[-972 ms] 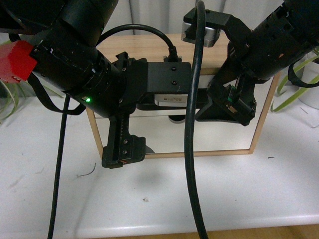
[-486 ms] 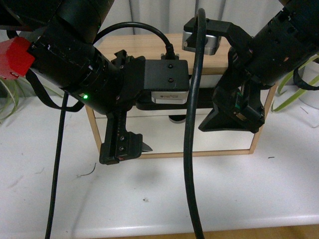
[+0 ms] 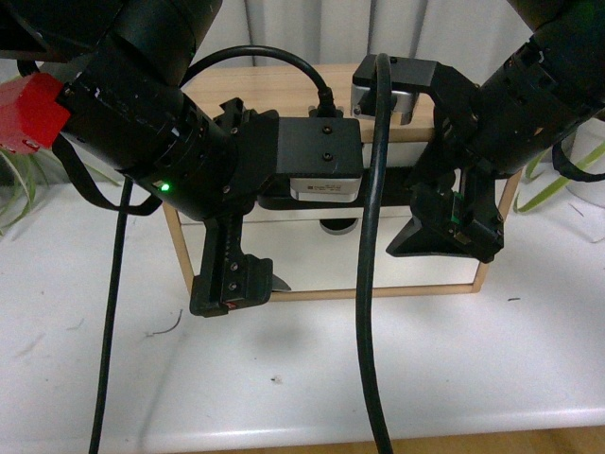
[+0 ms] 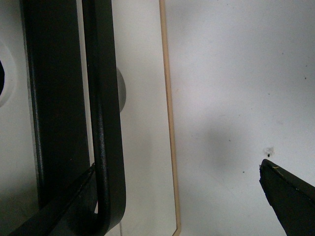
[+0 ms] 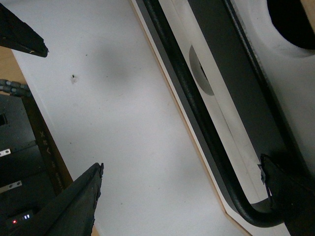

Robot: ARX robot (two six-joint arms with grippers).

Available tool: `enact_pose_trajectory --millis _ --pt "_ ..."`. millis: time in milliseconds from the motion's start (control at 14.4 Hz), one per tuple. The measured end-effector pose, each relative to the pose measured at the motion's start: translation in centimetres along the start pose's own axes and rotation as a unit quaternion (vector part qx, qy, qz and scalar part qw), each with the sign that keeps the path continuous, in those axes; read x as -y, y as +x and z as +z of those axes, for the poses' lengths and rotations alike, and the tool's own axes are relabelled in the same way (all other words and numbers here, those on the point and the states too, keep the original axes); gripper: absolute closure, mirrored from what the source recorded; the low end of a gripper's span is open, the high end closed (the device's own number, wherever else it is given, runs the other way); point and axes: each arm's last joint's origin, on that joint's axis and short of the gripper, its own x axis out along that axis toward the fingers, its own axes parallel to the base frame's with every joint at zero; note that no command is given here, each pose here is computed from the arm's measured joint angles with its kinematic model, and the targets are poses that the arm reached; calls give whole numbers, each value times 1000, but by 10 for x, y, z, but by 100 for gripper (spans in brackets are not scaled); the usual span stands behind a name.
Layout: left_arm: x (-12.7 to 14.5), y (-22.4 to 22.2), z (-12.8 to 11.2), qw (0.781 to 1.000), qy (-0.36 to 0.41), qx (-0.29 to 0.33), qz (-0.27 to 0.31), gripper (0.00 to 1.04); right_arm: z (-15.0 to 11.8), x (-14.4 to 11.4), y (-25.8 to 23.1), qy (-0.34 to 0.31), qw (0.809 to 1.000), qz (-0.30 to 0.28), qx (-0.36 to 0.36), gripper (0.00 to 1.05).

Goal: Pull drawer

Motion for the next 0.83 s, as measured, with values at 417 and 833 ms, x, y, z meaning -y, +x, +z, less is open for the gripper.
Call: enact_pose_trajectory --millis 417,833 --pt "6 -6 0 999 35 1 -33 7 0 -11 0 -19 998 51 -20 7" --pt "58 -48 0 992 97 19 -72 7 -10 -78 -19 -62 993 93 -22 7"
